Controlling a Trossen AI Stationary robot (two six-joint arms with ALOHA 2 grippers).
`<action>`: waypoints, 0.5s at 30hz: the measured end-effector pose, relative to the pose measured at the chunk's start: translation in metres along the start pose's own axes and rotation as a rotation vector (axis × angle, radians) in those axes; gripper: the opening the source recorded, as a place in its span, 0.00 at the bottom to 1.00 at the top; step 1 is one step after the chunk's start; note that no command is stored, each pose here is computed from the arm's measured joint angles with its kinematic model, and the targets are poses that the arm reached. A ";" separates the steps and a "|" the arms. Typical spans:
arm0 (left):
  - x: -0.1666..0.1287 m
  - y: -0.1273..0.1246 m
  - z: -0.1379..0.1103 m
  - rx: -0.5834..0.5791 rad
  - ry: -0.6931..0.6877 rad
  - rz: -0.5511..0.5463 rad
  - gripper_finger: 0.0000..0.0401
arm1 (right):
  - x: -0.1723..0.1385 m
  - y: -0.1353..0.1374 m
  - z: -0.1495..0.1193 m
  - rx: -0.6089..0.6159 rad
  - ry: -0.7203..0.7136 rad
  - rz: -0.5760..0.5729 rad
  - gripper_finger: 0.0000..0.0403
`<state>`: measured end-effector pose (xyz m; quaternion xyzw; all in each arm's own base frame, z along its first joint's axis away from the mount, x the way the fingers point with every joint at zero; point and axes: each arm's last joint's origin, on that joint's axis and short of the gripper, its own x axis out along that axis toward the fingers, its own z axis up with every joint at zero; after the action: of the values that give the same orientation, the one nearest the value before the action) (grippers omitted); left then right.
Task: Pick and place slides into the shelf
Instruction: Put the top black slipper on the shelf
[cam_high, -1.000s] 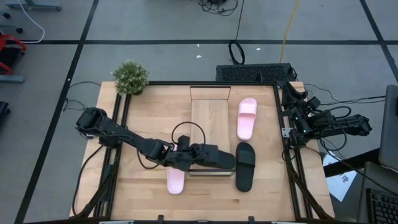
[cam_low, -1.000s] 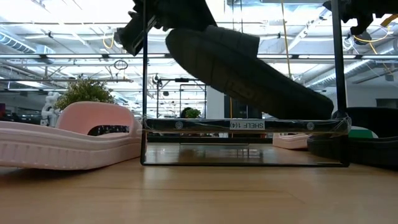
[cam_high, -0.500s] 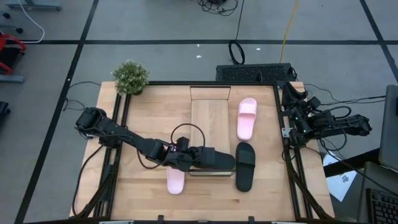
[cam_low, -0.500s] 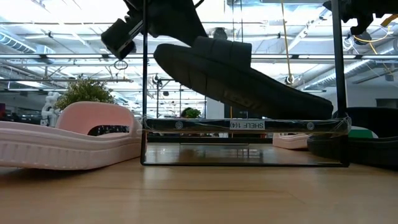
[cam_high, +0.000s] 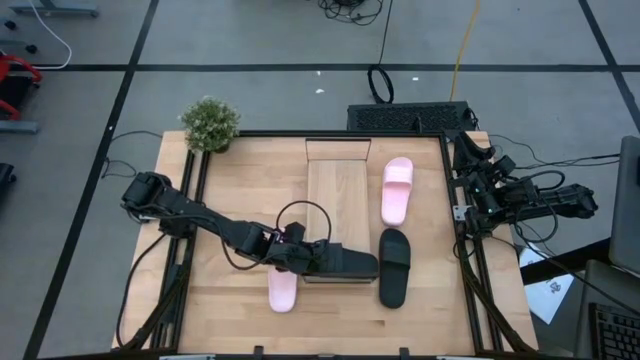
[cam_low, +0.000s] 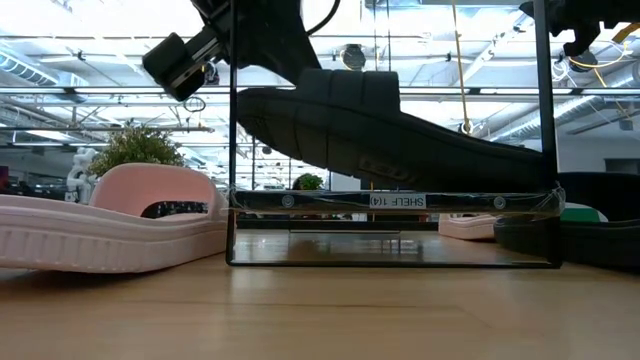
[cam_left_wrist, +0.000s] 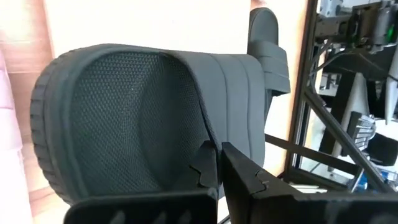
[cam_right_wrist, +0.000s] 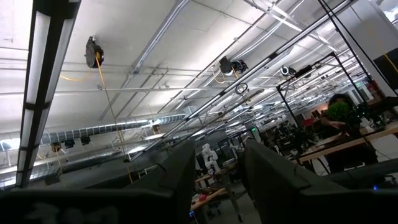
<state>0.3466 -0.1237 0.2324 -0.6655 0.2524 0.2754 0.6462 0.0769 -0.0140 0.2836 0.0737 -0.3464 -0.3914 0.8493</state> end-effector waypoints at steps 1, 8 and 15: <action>0.000 0.000 0.000 0.002 0.003 0.003 0.00 | 0.000 0.000 0.000 0.000 0.000 0.000 0.32; 0.000 0.001 0.000 0.006 0.015 0.009 0.03 | 0.000 0.000 0.000 0.000 0.000 0.000 0.32; 0.000 0.001 0.000 0.007 0.020 0.012 0.05 | 0.000 0.000 0.000 0.000 0.000 0.000 0.32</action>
<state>0.3461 -0.1240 0.2319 -0.6645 0.2637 0.2719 0.6442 0.0769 -0.0140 0.2836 0.0738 -0.3465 -0.3914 0.8493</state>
